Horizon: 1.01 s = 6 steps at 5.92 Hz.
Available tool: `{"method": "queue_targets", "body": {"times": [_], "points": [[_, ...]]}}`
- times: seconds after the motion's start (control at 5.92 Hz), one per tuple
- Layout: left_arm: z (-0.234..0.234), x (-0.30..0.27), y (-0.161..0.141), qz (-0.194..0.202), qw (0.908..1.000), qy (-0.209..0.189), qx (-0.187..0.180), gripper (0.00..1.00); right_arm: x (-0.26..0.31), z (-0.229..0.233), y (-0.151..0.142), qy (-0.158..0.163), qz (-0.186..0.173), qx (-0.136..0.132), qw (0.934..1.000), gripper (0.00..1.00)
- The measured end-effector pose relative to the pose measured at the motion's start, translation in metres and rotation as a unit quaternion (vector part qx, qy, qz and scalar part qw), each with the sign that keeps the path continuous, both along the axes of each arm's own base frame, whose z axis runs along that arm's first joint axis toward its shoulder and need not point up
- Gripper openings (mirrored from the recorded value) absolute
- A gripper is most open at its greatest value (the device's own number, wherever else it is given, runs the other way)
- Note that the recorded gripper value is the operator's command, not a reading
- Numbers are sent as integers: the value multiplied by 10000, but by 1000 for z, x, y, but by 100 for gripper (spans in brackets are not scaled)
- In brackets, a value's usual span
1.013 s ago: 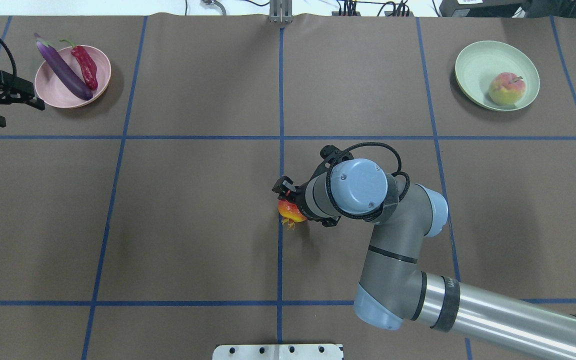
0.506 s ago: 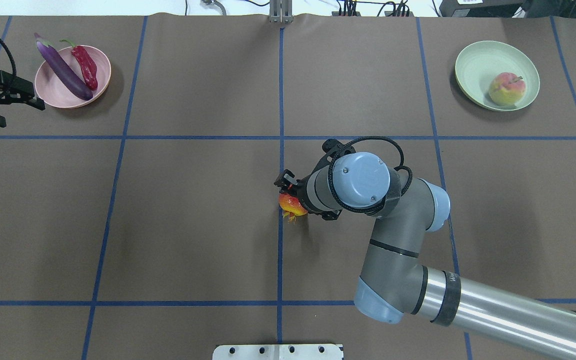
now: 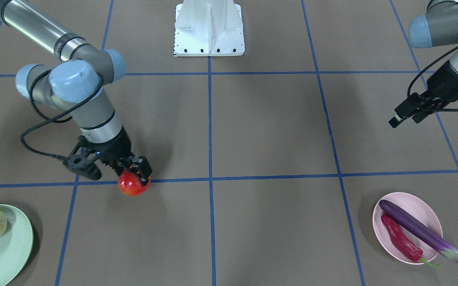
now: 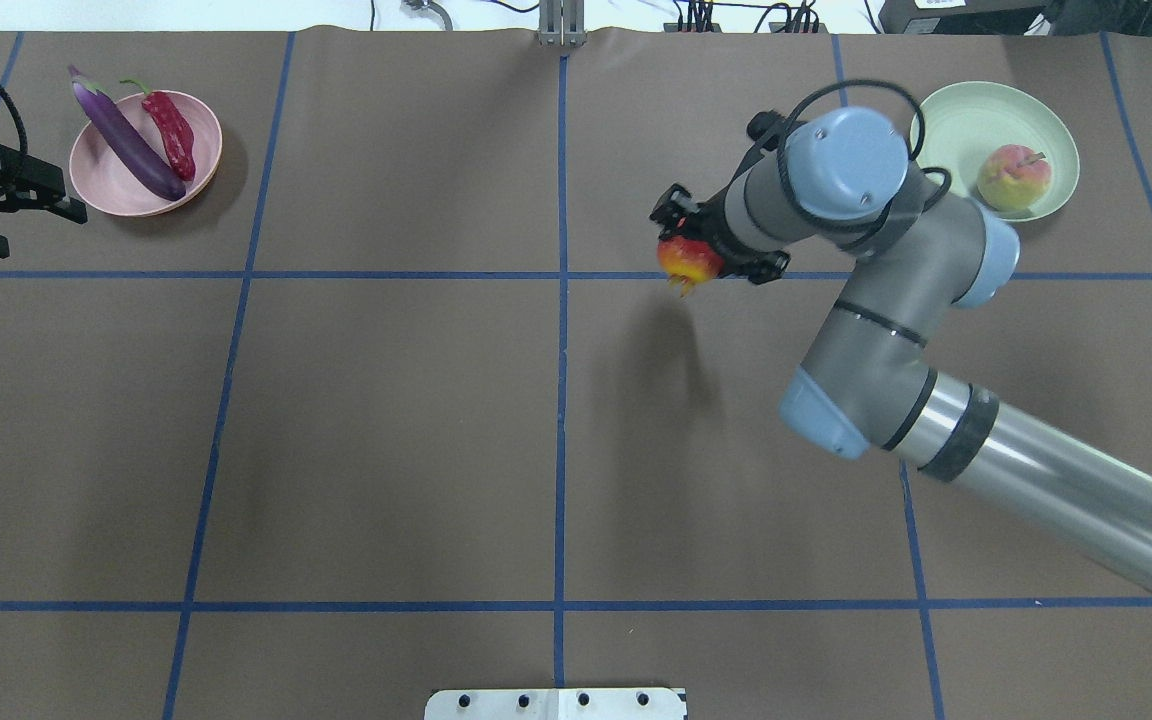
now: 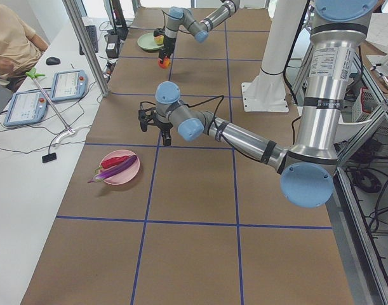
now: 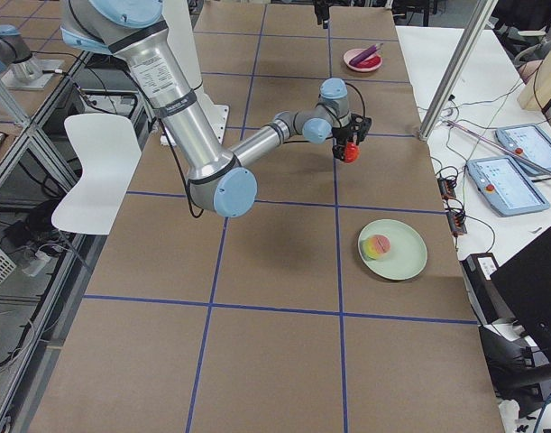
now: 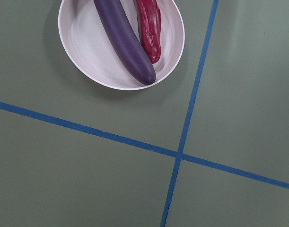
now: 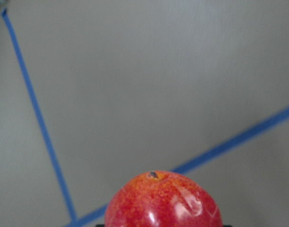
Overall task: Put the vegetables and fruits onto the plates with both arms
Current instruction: 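Carry the apple to the green plate and release it with the right gripper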
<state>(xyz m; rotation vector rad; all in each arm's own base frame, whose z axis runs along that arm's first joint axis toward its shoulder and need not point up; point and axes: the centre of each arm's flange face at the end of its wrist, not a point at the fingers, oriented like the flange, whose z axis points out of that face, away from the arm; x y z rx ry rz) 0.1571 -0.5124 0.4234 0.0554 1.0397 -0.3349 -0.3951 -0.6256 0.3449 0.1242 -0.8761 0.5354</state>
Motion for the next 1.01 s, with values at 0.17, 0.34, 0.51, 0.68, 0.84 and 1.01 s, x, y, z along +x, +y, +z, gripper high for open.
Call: {"method": "queue_targets", "body": {"times": [0.17,0.34,0.51,0.68,0.84,1.01], "points": [[-2,0,0,-2,10000,1,22,100,41,39,-47,385,-19,-26,9993,0],[-4,1,0,0,10000,2,40,100,77,72,-80,685,3,-101,9976,0],[-5,3,1,15,10000,5,46,100,113,100,-105,938,10,-161,9955,0],[-6,5,1,27,10000,12,54,100,142,127,-119,1148,-16,-211,9932,0],[-7,6,2,36,10000,16,60,100,158,149,-126,1287,-28,-270,9913,0],[-7,7,2,41,10000,18,57,100,165,168,-129,1351,-20,-300,9904,2]]}}
